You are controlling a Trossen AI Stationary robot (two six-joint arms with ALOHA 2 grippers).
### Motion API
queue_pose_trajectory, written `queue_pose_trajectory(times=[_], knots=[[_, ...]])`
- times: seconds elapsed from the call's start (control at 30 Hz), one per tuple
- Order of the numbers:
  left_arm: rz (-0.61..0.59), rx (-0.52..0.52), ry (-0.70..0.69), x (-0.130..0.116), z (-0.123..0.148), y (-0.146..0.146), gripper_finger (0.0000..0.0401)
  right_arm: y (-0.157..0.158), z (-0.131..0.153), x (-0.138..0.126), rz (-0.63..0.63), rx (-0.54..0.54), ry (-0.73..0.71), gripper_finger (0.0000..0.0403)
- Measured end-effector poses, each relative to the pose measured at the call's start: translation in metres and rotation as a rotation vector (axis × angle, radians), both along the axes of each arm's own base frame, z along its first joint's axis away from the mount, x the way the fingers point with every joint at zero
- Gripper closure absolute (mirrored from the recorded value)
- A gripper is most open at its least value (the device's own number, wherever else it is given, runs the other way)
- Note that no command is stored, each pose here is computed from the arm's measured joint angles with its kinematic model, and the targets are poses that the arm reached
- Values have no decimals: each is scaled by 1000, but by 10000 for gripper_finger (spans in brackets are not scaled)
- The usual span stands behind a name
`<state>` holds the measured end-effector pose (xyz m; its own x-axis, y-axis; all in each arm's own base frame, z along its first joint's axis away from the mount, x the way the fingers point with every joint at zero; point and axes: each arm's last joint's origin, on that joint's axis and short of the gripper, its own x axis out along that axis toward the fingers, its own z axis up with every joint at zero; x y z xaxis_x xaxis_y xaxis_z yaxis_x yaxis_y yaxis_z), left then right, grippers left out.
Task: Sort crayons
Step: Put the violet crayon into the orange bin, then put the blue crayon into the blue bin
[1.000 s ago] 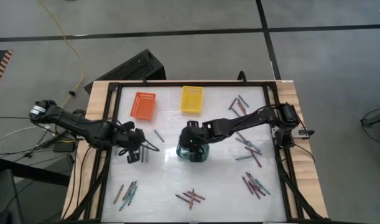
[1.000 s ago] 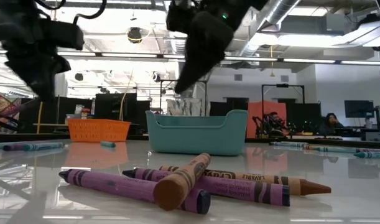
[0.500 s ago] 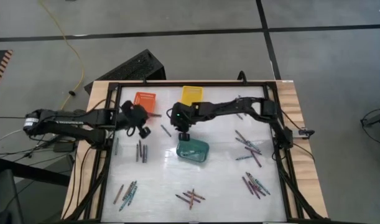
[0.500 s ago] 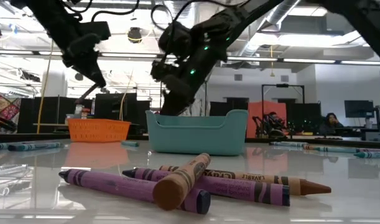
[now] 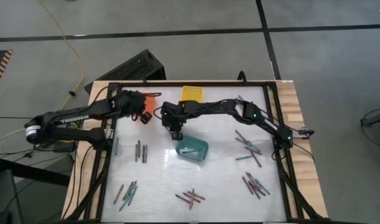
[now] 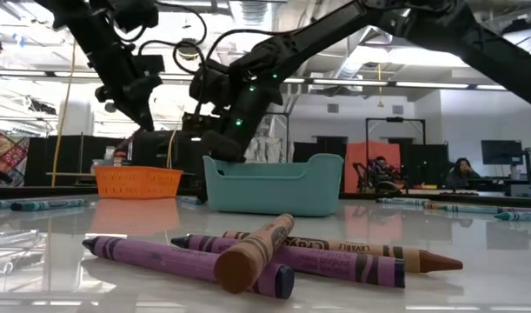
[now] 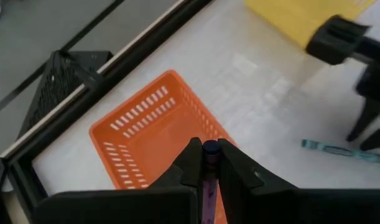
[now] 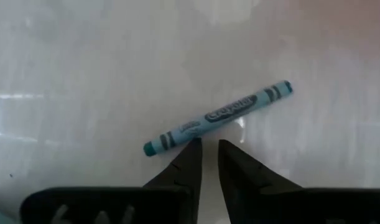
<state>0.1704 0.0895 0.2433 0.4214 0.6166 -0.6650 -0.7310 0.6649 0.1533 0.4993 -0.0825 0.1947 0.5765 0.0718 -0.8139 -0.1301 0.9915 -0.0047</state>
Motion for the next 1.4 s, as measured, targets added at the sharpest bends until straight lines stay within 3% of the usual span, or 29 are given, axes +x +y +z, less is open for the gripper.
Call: queue_pose_trajectory(times=[0.4,0.63,1.13,1.2,1.33,1.4], knots=[[12,17,1,2,-2,19,387,23,52,-10,69,-1,-94,321],[9,-28,16,7,-13,33,383,40,77,-23,79,-25,-87,321],[77,-45,75,7,-26,48,298,83,128,-68,72,-118,13,321],[20,-48,58,7,-23,45,287,90,137,-79,79,-128,38,321],[-343,-78,-41,17,-12,28,278,107,155,-103,71,-134,86,321],[-462,-66,-71,24,-9,18,277,113,163,-116,13,-162,118,321]])
